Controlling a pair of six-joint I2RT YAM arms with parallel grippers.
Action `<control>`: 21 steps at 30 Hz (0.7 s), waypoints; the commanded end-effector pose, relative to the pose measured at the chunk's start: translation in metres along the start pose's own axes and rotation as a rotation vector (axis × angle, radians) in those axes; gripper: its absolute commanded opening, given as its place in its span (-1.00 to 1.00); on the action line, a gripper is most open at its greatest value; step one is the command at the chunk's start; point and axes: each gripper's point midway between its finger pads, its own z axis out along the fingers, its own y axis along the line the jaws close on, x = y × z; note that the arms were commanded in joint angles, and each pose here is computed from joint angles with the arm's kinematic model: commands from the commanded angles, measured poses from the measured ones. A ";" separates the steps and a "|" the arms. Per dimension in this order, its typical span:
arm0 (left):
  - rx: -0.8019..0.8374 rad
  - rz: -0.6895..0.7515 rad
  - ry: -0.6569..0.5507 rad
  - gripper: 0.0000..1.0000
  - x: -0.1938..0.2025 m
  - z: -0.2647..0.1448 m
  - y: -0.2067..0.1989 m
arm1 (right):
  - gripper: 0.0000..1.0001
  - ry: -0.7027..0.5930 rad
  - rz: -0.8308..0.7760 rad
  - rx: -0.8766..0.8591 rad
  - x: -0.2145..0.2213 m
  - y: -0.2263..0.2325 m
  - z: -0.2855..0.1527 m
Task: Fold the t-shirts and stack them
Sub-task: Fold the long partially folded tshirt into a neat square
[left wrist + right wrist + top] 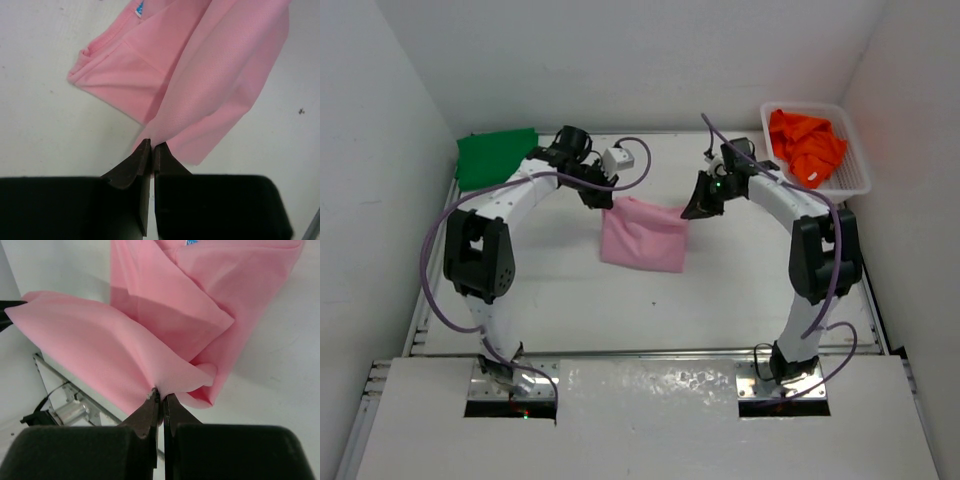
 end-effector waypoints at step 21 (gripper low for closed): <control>-0.495 -0.119 -0.246 0.30 -0.067 0.074 0.181 | -0.70 -0.419 0.116 0.214 -0.158 -0.121 0.023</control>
